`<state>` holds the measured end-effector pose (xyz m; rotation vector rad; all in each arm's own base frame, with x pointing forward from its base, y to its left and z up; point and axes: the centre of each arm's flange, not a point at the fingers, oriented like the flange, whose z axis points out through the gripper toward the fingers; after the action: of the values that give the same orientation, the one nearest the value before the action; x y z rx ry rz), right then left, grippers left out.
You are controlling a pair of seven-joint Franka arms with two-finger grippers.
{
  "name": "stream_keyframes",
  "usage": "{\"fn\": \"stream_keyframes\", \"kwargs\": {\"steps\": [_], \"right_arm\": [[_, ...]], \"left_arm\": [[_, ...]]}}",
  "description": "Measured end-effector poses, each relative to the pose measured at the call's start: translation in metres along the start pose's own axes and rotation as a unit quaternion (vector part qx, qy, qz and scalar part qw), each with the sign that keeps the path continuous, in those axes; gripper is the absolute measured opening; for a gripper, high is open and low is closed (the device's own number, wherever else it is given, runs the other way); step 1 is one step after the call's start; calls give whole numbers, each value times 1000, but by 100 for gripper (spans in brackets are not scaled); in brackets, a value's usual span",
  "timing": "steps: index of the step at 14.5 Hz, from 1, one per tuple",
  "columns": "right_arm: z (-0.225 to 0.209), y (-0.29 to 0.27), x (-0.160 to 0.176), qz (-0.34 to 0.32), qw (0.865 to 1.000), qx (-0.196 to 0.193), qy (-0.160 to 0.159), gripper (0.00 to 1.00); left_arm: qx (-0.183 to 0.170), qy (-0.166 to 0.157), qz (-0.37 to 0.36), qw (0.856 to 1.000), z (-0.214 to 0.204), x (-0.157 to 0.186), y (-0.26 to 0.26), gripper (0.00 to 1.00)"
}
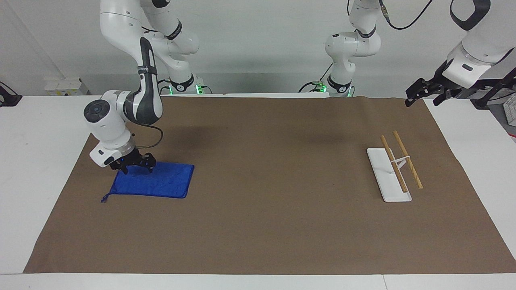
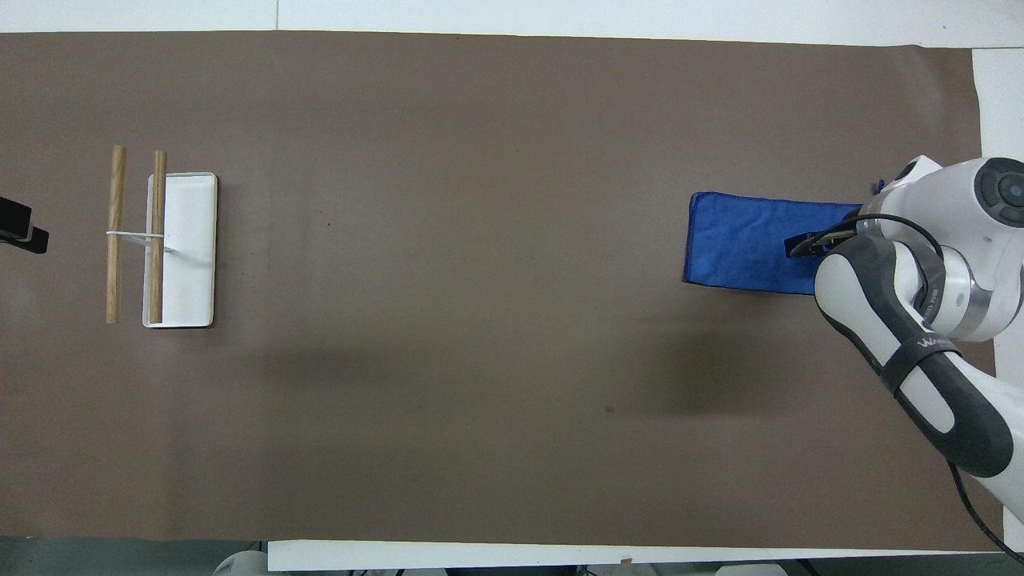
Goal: Right arm passes towel to left arm to hang
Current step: 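Reach the right gripper to the blue towel and grasp its edge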
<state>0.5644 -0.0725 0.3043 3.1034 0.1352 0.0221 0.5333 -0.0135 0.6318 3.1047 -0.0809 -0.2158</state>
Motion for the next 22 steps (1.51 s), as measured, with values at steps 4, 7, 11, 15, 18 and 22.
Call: {"fn": "stream_keyframes", "kwargs": {"steps": [4,7,11,15,18,22], "right_arm": [[8,2,3,-7,1000,-3,10,97],[13,2,4,-12,1000,-4,13,92],[20,4,0,-12,1000,-3,6,89],[21,5,-1,-12,1000,-3,5,74],[18,6,-1,-12,1000,-3,7,48],[17,9,-1,-5,1000,0,9,13]], "left_arm": [[0,0,0,1000,0,0,0,100],[0,0,0,1000,0,0,0,100],[0,0,0,1000,0,0,0,100],[0,0,0,1000,0,0,0,100],[0,0,0,1000,0,0,0,100],[0,0,0,1000,0,0,0,100]]}}
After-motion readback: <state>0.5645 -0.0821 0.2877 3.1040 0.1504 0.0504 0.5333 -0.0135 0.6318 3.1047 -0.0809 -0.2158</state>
